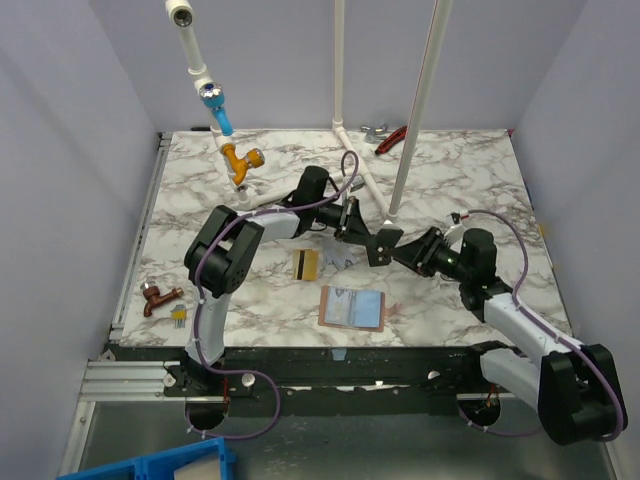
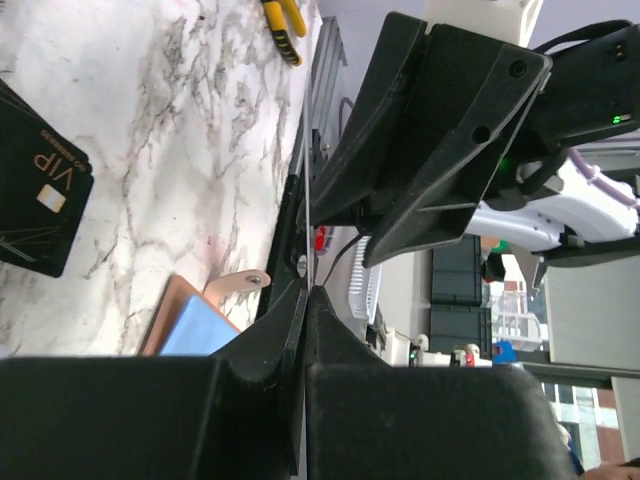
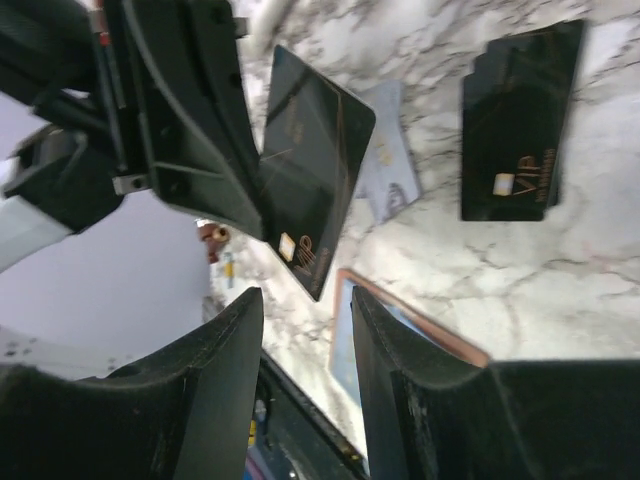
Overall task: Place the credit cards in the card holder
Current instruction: Pick up the credit card from the center of the board, then insert the credit card into the card holder.
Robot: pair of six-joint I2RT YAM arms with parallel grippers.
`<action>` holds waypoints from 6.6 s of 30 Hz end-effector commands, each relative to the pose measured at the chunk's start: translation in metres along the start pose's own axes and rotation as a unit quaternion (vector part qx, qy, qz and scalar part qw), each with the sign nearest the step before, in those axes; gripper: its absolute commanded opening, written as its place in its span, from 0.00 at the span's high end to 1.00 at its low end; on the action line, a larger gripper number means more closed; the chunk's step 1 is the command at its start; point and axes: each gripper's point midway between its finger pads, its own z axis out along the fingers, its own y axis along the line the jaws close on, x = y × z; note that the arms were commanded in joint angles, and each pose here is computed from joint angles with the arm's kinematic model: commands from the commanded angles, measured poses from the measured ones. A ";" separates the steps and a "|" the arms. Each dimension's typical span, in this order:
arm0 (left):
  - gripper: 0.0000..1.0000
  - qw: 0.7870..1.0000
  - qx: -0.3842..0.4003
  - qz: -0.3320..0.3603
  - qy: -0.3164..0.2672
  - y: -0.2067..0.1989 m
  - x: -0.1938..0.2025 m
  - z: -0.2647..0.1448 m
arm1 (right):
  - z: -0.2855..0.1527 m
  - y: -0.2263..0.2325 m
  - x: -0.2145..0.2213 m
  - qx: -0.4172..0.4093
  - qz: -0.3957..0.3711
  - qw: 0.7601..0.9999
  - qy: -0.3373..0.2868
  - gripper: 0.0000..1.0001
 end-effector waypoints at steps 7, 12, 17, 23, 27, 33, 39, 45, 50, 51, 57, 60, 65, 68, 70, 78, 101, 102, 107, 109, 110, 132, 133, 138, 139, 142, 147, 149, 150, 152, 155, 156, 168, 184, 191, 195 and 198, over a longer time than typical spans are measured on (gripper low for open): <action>1.00 0.997 0.066 0.041 0.016 -0.051 0.018 -0.016 | -0.013 0.056 -0.010 -0.143 0.018 0.989 -0.028 0.57; 1.00 0.996 0.073 0.050 0.011 -0.062 0.016 -0.017 | -0.007 0.066 -0.015 -0.170 0.023 0.985 -0.017 0.65; 1.00 0.996 0.067 0.057 0.009 -0.062 0.017 -0.017 | -0.005 0.075 -0.021 -0.193 0.034 0.980 -0.019 0.80; 0.90 0.998 0.030 0.061 0.016 -0.050 0.024 -0.014 | -0.002 0.084 -0.028 -0.199 0.041 0.979 -0.010 0.99; 0.45 0.996 -0.009 0.087 0.015 -0.045 0.026 -0.017 | 0.005 0.077 -0.031 -0.161 0.031 0.986 0.001 0.99; 0.02 0.981 -0.083 0.174 0.022 -0.054 0.028 -0.037 | 0.011 0.036 -0.019 -0.008 0.014 0.998 0.065 0.99; 0.01 0.922 -0.236 0.303 0.043 -0.050 0.035 -0.076 | -0.003 0.000 0.033 0.080 -0.004 0.986 0.146 0.99; 0.01 0.832 -0.250 0.495 0.021 -0.123 0.037 -0.107 | -0.005 -0.012 0.053 0.119 -0.035 0.979 0.163 0.99; 0.02 0.786 -0.313 0.533 0.024 -0.170 0.012 -0.137 | -0.003 -0.025 0.066 0.161 -0.068 0.966 0.190 0.99; 0.02 0.792 -0.325 0.515 0.040 -0.169 0.017 -0.142 | -0.003 -0.025 0.069 0.167 -0.076 0.964 0.190 0.99; 0.01 0.683 -0.444 0.566 -0.127 -0.195 -0.007 -0.190 | -0.004 -0.025 0.077 0.193 -0.094 0.955 0.205 0.99; 0.02 0.682 -0.477 0.541 -0.123 -0.165 0.000 -0.201 | -0.004 -0.029 0.074 0.207 -0.101 0.952 0.203 0.99; 0.02 0.761 -0.437 0.480 -0.004 -0.102 0.045 -0.169 | -0.007 -0.024 0.069 0.207 -0.102 0.954 0.192 0.99; 0.05 0.801 -0.433 0.414 0.018 -0.066 0.061 -0.151 | -0.012 -0.029 0.073 0.217 -0.096 0.952 0.194 0.99; 0.17 0.830 -0.446 0.334 0.016 -0.047 0.065 -0.143 | -0.017 -0.033 0.079 0.219 -0.087 0.951 0.198 0.99; 0.02 0.894 -0.367 0.255 0.042 0.005 0.087 -0.093 | -0.043 -0.045 0.101 0.237 -0.061 0.942 0.228 0.99; 0.02 0.924 -0.349 0.128 0.092 0.071 0.123 -0.066 | -0.063 -0.078 0.124 0.296 -0.008 0.931 0.216 0.99; 0.02 0.923 -0.352 0.129 0.088 0.070 0.121 -0.068 | -0.062 -0.075 0.122 0.292 -0.009 0.932 0.214 0.99; 0.02 0.920 -0.357 0.135 0.085 0.066 0.117 -0.069 | -0.071 -0.052 0.107 0.282 -0.023 0.939 0.198 0.99; 0.02 0.917 -0.365 0.139 0.085 0.066 0.113 -0.071 | -0.071 -0.034 0.098 0.258 -0.035 0.947 0.189 0.99; 0.02 0.915 -0.367 0.142 0.085 0.065 0.112 -0.072 | -0.068 -0.026 0.096 0.241 -0.039 0.951 0.188 0.99; 0.27 0.828 -0.447 0.301 0.156 0.078 0.100 -0.088 | -0.042 -0.041 0.133 0.232 -0.104 0.931 0.261 0.99; 0.25 0.827 -0.447 0.302 0.158 0.078 0.099 -0.088 | -0.041 -0.044 0.134 0.238 -0.106 0.929 0.264 0.99; 0.22 0.814 -0.457 0.314 0.172 0.080 0.100 -0.089 | -0.042 -0.051 0.130 0.262 -0.111 0.925 0.252 0.99; 0.22 0.808 -0.461 0.325 0.172 0.080 0.099 -0.089 | -0.042 -0.053 0.129 0.267 -0.109 0.925 0.248 0.99; 0.23 0.786 -0.478 0.353 0.170 0.086 0.094 -0.093 | -0.043 -0.055 0.129 0.271 -0.103 0.926 0.242 0.99; 0.24 0.782 -0.482 0.351 0.179 0.093 0.097 -0.094 | -0.046 -0.055 0.131 0.270 -0.099 0.927 0.241 0.99; 0.25 0.781 -0.482 0.355 0.178 0.093 0.097 -0.092 | -0.046 -0.056 0.131 0.269 -0.099 0.927 0.242 0.99; 0.25 0.781 -0.481 0.356 0.178 0.093 0.097 -0.092 | -0.045 -0.054 0.131 0.266 -0.100 0.928 0.243 0.99; 0.25 0.781 -0.480 0.357 0.179 0.094 0.098 -0.091 | -0.044 -0.053 0.132 0.260 -0.098 0.929 0.244 0.99; 0.25 0.777 -0.482 0.362 0.179 0.096 0.098 -0.091 | -0.043 -0.052 0.134 0.255 -0.098 0.929 0.249 0.99; 0.25 0.777 -0.483 0.362 0.179 0.097 0.098 -0.091 | -0.042 -0.051 0.134 0.253 -0.097 0.929 0.251 0.99; 0.27 0.771 -0.485 0.371 0.181 0.100 0.101 -0.090 | -0.037 -0.047 0.142 0.231 -0.091 0.930 0.272 0.99; 0.30 0.733 -0.501 0.413 0.202 0.112 0.108 -0.092 | -0.037 -0.046 0.161 0.198 -0.088 0.920 0.325 0.99; 0.32 0.711 -0.514 0.430 0.212 0.115 0.110 -0.093 | -0.037 -0.042 0.163 0.184 -0.091 0.920 0.334 0.99; 0.33 0.710 -0.516 0.430 0.212 0.115 0.108 -0.092 | -0.039 -0.038 0.164 0.172 -0.094 0.920 0.340 0.99; 0.34 0.709 -0.517 0.429 0.212 0.114 0.107 -0.092 | -0.040 -0.035 0.165 0.167 -0.096 0.919 0.345 0.99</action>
